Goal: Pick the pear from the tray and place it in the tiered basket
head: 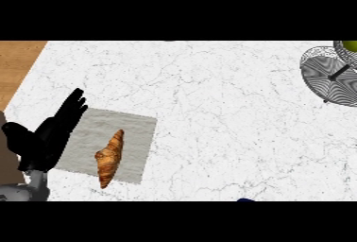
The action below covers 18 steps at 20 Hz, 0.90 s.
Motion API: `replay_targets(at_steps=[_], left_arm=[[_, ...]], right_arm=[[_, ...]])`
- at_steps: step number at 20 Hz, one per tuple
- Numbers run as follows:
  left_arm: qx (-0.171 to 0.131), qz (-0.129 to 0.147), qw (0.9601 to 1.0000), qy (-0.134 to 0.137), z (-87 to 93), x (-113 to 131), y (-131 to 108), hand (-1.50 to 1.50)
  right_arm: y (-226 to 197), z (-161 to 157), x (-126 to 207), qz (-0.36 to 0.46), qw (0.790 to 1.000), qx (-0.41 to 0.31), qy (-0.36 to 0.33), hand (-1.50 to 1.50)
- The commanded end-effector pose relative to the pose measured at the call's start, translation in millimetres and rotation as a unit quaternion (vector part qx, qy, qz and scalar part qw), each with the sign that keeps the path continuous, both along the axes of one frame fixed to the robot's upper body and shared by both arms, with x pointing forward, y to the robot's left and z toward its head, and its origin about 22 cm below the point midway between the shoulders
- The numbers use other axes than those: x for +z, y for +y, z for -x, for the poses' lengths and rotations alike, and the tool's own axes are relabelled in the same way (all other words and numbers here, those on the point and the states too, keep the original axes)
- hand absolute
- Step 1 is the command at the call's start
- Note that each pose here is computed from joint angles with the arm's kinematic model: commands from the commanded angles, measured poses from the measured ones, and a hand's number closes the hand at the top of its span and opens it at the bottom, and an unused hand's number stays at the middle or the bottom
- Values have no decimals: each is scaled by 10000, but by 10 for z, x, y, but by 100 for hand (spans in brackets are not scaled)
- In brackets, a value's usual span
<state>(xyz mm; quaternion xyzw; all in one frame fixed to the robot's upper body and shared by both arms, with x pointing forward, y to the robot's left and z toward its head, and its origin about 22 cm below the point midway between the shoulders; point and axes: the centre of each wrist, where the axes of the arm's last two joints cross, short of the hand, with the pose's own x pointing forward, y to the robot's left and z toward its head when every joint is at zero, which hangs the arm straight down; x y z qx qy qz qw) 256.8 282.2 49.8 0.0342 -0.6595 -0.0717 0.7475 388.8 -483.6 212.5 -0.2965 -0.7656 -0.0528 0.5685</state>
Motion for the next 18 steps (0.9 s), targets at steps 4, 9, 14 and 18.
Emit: replay_targets(at_steps=[4, 9, 14, 18], left_arm=[[5, 141, 9999, -10, -111, 66, -52, 0], [5, 148, 9999, 18, 15, -23, -35, 0], [41, 247, 9997, -67, -21, -47, -47, 0], [181, 234, 9995, 60, 14, -48, 183, 0]], right_arm=[[-475, 398, 144, -757, 9937, -564, -611, -150], [-892, 858, 411, -916, 9854, -1228, -739, -150], [-1156, 1226, 372, -980, 9829, -1280, -891, -150], [-1361, 1576, 445, -891, 9824, -1370, -907, -150]])
